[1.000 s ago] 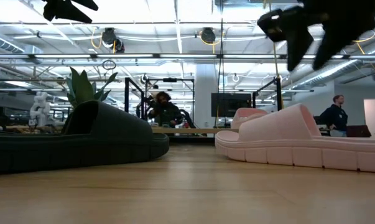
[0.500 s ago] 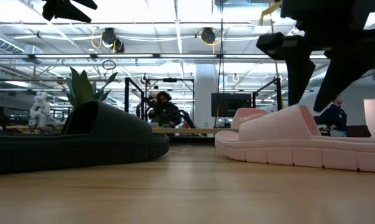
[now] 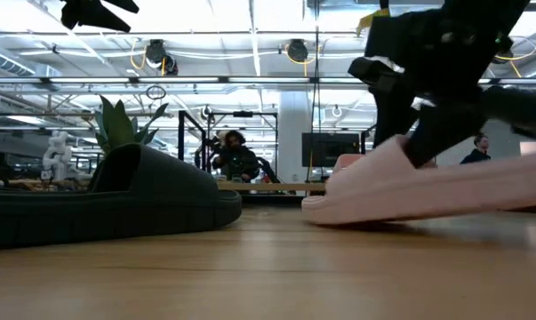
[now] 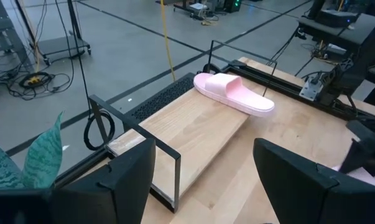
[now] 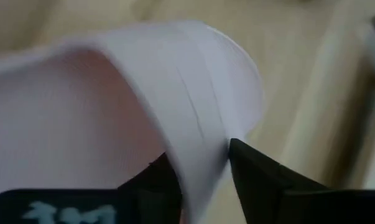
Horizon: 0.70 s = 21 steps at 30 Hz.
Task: Pick and place slides into the shelf
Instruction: Put the pink slipper on the shelf
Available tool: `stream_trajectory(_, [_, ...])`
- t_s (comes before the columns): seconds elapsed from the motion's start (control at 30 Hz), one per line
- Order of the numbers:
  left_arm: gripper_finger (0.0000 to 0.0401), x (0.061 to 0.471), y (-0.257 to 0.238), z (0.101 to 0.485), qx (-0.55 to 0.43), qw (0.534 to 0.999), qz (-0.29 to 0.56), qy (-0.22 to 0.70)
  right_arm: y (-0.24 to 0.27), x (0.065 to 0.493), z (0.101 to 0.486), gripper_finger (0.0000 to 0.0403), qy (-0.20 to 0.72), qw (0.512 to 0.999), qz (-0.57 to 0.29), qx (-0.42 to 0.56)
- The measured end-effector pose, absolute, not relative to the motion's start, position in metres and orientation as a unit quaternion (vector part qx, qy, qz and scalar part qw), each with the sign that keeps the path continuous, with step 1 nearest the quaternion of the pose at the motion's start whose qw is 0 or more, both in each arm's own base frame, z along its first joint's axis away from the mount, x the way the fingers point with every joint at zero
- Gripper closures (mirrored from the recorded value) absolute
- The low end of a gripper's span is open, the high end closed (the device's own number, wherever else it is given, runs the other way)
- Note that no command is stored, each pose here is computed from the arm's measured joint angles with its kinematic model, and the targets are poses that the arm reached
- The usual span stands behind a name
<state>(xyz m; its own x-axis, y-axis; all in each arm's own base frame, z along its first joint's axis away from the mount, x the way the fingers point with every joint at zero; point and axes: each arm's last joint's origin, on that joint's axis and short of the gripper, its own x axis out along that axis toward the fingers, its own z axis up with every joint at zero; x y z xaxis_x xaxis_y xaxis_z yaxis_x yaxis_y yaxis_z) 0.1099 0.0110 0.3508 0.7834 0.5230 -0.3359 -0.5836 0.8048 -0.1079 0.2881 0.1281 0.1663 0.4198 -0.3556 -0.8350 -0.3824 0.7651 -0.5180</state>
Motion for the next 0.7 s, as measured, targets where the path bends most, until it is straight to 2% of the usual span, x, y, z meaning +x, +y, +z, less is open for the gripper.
stream_trajectory(0.2, [0.0128,0.11,0.011,0.351,-0.101,0.941,0.286,0.15,0.122,0.288,0.176,0.0391,0.544,0.74,-0.056,-0.392])
stream_trajectory(0.3, [0.0128,0.11,0.011,0.351,-0.101,0.941,0.286,0.15,0.116,0.297,0.199,0.0395,0.536,0.735,-0.106,-0.401])
stream_trajectory(0.47, [0.0128,0.11,0.011,0.351,-0.101,0.941,0.286,0.15,0.098,0.319,0.247,0.0399,0.489,0.767,-0.165,-0.382])
stream_trajectory(0.7, [0.0128,0.11,0.011,0.351,-0.099,0.942,0.285,0.15,0.032,0.344,0.294,0.0401,0.469,0.778,-0.272,-0.317])
